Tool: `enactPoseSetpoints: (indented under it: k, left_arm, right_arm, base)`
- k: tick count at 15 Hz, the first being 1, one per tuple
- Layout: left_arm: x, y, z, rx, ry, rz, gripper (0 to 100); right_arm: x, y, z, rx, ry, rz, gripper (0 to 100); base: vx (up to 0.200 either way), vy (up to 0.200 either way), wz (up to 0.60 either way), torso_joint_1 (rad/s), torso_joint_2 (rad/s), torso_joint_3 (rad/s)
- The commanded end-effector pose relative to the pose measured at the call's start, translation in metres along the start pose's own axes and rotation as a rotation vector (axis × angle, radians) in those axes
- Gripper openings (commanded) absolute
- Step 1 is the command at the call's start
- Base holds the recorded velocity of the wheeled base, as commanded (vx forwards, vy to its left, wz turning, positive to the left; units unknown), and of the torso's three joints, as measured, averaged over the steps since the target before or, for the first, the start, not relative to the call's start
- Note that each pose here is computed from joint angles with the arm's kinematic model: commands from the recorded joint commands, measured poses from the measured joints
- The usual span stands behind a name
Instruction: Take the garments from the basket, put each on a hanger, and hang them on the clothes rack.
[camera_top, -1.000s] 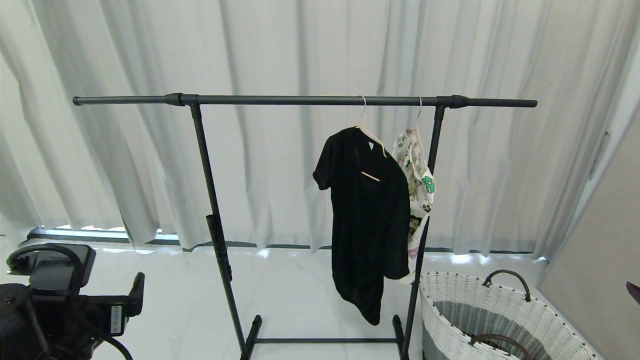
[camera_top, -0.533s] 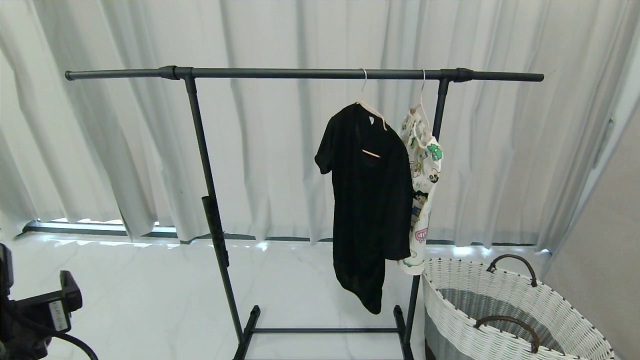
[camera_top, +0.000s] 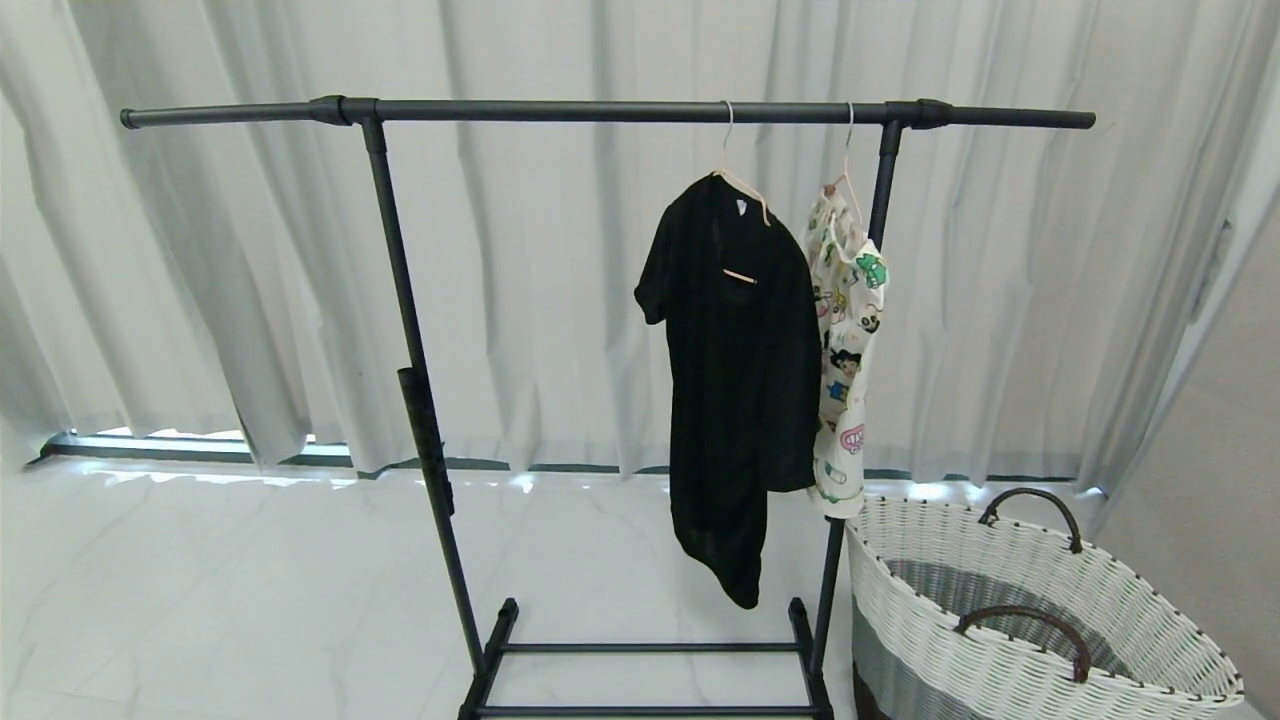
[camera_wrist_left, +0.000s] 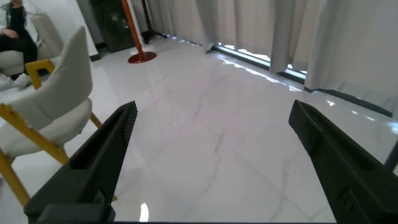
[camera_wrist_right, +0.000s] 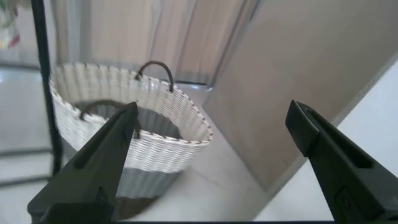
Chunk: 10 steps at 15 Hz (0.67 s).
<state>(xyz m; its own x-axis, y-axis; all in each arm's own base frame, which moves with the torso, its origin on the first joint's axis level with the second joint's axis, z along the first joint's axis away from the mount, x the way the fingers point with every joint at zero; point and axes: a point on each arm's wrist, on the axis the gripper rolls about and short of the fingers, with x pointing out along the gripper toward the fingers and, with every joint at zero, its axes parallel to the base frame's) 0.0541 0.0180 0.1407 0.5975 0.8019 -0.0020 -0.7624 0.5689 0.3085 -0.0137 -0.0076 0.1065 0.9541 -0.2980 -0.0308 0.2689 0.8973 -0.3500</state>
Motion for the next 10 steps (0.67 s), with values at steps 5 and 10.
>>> enactPoseSetpoints:
  k: [5, 10]
  left_arm:
    - [-0.052, 0.052, -0.068, -0.139, -0.096, 0.054, 100]
    - [-0.051, 0.048, -0.080, -0.161, -0.011, 0.073, 100]
  right_arm:
    - [-0.009, 0.002, -0.026, 0.286, -0.058, -0.132, 100]
    - [-0.009, 0.000, -0.025, 0.380, -0.069, -0.191, 100]
  base:
    - [0.000, 0.000, 0.00, 0.000, 0.00, 0.000]
    - [0.000, 0.000, 0.00, 0.000, 0.00, 0.000]
